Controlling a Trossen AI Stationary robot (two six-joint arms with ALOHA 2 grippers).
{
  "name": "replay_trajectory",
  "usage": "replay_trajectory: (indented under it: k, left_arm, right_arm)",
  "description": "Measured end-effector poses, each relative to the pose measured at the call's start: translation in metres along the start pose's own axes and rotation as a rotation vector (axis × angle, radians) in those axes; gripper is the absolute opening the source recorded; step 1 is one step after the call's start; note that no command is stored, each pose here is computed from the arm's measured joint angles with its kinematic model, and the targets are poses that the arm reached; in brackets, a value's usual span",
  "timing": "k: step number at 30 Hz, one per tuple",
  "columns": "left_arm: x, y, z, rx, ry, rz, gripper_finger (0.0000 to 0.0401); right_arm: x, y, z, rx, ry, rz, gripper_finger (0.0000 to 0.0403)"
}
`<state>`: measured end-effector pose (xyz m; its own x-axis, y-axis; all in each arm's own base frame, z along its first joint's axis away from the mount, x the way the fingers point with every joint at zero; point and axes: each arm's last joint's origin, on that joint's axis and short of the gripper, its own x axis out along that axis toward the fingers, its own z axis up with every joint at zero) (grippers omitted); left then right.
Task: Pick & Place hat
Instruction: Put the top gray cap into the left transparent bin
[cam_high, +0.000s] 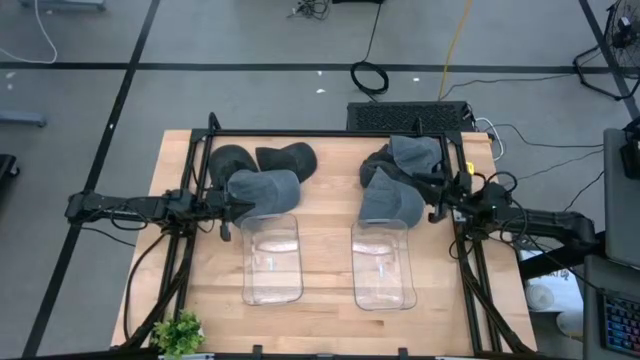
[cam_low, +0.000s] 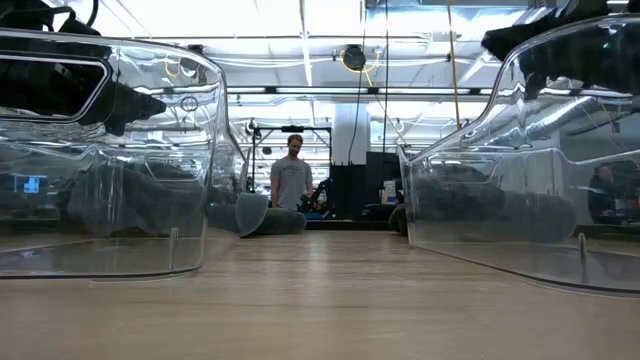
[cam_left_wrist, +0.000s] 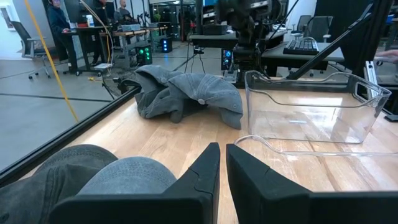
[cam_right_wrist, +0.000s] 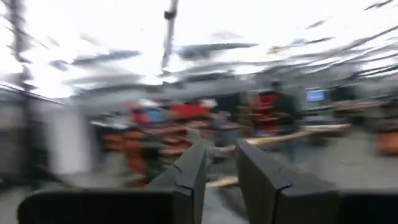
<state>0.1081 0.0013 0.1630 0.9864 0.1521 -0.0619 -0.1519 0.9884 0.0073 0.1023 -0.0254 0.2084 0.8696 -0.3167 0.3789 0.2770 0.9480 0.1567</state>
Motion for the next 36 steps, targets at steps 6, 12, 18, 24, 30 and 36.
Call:
replay_trajectory:
  k: [6, 12, 18, 24, 30, 36]
  left_arm:
    - [0.0, 0.0, 0.0, 0.0, 0.0, 0.0, 0.0037]
    - [0.0, 0.0, 0.0, 0.0, 0.0, 0.0, 0.0037]
    - [0.0, 0.0, 0.0, 0.0, 0.0, -0.001, 0.0037]
    - [0.0, 0.0, 0.0, 0.0, 0.001, -0.001, 0.0037]
    - [0.0, 0.0, 0.0, 0.0, 0.0, -0.001, 0.0037]
    - [0.0, 0.0, 0.0, 0.0, 0.0, -0.001, 0.0037]
  right_arm:
    - [0.012, -0.007, -0.017, -0.141, 0.375, -0.259, 0.0127]
    - [0.041, -0.003, -0.003, -0.205, 0.778, -0.375, 0.0233]
    - [0.062, -0.005, -0.007, -0.417, 1.188, -0.549, 0.0283]
    - [0.07, -0.007, -0.038, -0.509, 1.439, -0.556, 0.0278]
    - [0.073, -0.015, -0.06, -0.624, 1.529, -0.638, 0.0277]
    - [0.073, -0.026, -0.071, -0.716, 1.566, -0.733, 0.0272]
